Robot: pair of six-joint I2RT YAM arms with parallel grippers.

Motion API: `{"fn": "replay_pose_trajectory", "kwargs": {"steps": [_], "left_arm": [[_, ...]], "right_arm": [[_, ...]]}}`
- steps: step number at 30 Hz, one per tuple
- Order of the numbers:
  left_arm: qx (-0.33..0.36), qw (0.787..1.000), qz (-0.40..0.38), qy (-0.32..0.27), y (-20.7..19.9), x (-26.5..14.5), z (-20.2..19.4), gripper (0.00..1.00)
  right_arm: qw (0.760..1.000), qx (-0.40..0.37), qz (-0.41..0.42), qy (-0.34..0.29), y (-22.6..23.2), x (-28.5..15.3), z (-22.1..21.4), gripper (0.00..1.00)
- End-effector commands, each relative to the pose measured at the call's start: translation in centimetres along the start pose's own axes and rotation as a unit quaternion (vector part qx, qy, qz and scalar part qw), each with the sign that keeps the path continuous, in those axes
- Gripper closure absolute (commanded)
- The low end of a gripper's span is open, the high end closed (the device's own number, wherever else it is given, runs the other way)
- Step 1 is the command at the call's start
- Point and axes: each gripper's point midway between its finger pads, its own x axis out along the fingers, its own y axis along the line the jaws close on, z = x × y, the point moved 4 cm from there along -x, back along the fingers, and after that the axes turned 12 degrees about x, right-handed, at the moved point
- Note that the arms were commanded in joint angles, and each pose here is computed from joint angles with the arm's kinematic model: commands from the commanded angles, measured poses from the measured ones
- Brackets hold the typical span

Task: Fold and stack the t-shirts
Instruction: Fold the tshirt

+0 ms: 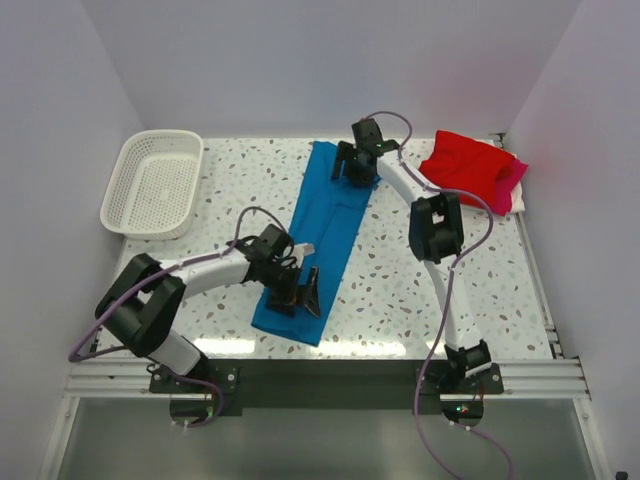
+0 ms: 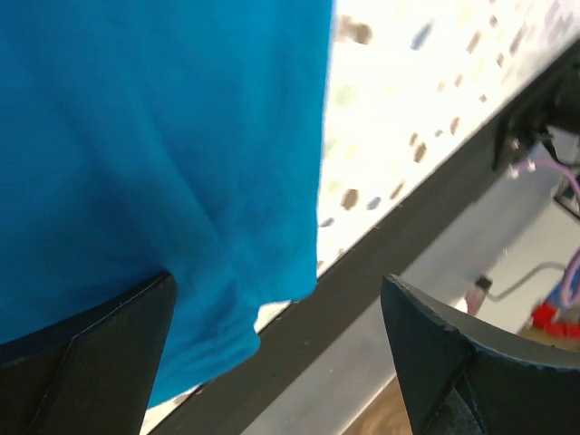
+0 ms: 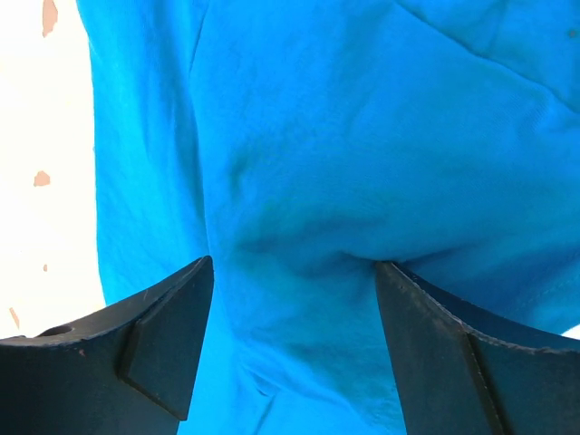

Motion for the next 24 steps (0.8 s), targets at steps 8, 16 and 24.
{"fn": "replay_pose_trajectory", "kwargs": {"steps": [8,16,24], "left_arm": [[0.128,0.988,-0.082,-0.027,-9.1,0.4,6.4,0.00],[0.148,0.986,0.012,-0.076,-8.2,-1.9,7.7,0.00],[0.146,0.984,0.094,-0.041,-3.2,-0.1,4.2,0.00]], "right_arm": [[0.997,0.019,0.066,-0.018,-0.2,-1.9,5.3,0.23],[0.992,-0.021,0.112,-0.062,1.7,-9.7,8.2,0.22],[0.993,-0.039,0.107,-0.004,1.6,-14.0,1.4,0.22]]}}
